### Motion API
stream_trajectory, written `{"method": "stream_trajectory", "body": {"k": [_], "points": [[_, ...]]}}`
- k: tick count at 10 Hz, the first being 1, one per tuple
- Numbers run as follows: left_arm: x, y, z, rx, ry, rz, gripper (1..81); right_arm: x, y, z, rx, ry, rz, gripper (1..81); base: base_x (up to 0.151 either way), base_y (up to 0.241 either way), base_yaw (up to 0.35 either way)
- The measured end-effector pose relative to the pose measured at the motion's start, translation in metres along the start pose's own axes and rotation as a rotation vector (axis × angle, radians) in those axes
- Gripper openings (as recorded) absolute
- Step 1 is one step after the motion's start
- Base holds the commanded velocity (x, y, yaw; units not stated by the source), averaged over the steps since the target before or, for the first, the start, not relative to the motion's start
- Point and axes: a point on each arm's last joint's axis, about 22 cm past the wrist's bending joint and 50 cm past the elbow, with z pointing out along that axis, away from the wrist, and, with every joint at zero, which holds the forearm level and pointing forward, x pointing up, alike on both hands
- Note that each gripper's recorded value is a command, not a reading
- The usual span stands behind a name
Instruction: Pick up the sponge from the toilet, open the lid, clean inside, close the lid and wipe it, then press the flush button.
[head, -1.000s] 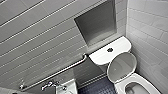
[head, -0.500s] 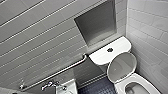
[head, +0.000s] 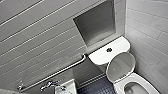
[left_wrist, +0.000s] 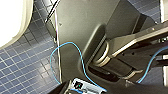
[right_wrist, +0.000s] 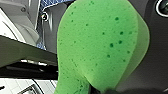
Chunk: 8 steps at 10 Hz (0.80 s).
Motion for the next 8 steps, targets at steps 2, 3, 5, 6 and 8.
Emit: {"method": "stream_trajectory", "body": {"k": [2,3,5,6,8], "points": [[0.049,-0.002,-0.024,-0.043,0.024,0.030,81.1,-0.014,0.001,-0.003,-0.003,0.014,0.027,1.0,0.000,0.000,0.000],[0.079,-0.001,-0.035,-0.058,0.037,0.040,81.1,-0.019,0.003,-0.007,-0.009,0.026,0.042,1.0,0.000,0.000,0.000],[0.145,0.004,-0.048,-0.080,0.079,0.043,81.1,-0.029,0.005,-0.012,-0.013,0.050,0.071,1.0,0.000,0.000,0.000],[0.170,0.013,-0.052,-0.097,0.096,0.032,81.1,-0.033,0.005,-0.011,-0.016,0.056,0.080,1.0,0.000,0.000,0.000],[0.209,0.025,-0.061,-0.125,0.128,-0.010,81.1,-0.035,0.007,-0.005,-0.024,0.057,0.064,1.0,0.000,0.000,0.000]]}}
